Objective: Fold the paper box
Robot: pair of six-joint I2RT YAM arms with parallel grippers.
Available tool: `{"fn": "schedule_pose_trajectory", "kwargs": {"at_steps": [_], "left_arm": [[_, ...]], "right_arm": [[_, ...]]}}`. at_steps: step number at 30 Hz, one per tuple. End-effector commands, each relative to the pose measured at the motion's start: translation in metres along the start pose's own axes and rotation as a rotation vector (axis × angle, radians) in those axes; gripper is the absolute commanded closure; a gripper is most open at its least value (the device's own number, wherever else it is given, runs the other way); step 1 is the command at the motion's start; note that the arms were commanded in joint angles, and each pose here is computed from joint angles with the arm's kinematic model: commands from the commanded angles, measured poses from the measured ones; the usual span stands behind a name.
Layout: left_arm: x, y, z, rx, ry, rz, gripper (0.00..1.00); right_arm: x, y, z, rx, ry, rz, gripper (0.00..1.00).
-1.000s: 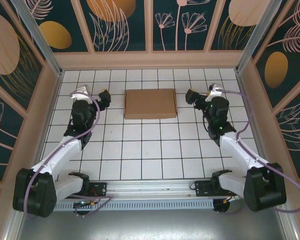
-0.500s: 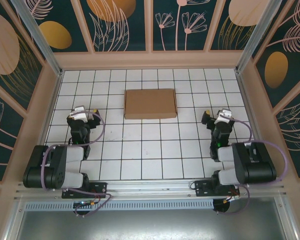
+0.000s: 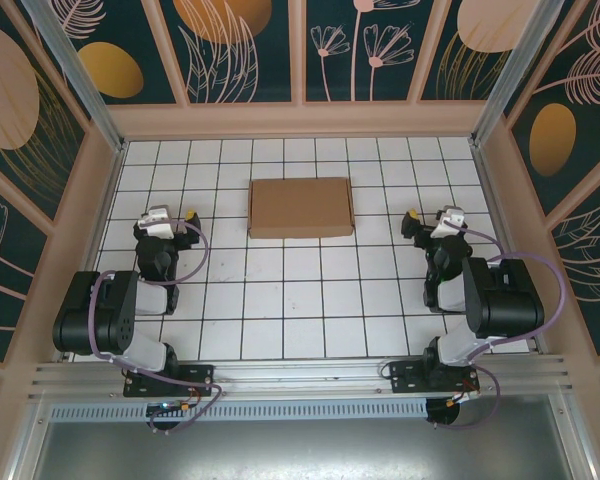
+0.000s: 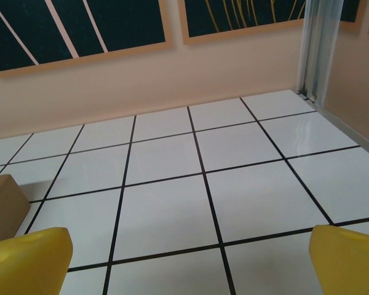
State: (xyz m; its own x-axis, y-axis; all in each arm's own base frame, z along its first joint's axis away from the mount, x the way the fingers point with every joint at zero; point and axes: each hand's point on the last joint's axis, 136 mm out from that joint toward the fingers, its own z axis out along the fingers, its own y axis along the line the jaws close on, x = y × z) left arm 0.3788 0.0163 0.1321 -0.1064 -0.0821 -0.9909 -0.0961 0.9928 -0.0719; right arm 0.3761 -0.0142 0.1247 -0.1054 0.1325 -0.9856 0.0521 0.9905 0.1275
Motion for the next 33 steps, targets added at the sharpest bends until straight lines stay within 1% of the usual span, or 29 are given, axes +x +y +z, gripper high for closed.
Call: {"fn": "schedule_pose_trajectory", "kwargs": {"at_steps": [1, 33], "left_arm": [[-0.0015, -0.0014, 0.0012, 0.013, -0.004, 0.006, 0.01], [-0.0031, -0.0013, -0.0009, 0.013, -0.013, 0.007, 0.01]], "right_arm": [[-0.0004, 0.0036, -0.0006, -0.011, -0.003, -0.020, 0.01], [-0.0011, 0.0054, -0.0017, -0.019, -0.008, -0.027, 0.01]]}}
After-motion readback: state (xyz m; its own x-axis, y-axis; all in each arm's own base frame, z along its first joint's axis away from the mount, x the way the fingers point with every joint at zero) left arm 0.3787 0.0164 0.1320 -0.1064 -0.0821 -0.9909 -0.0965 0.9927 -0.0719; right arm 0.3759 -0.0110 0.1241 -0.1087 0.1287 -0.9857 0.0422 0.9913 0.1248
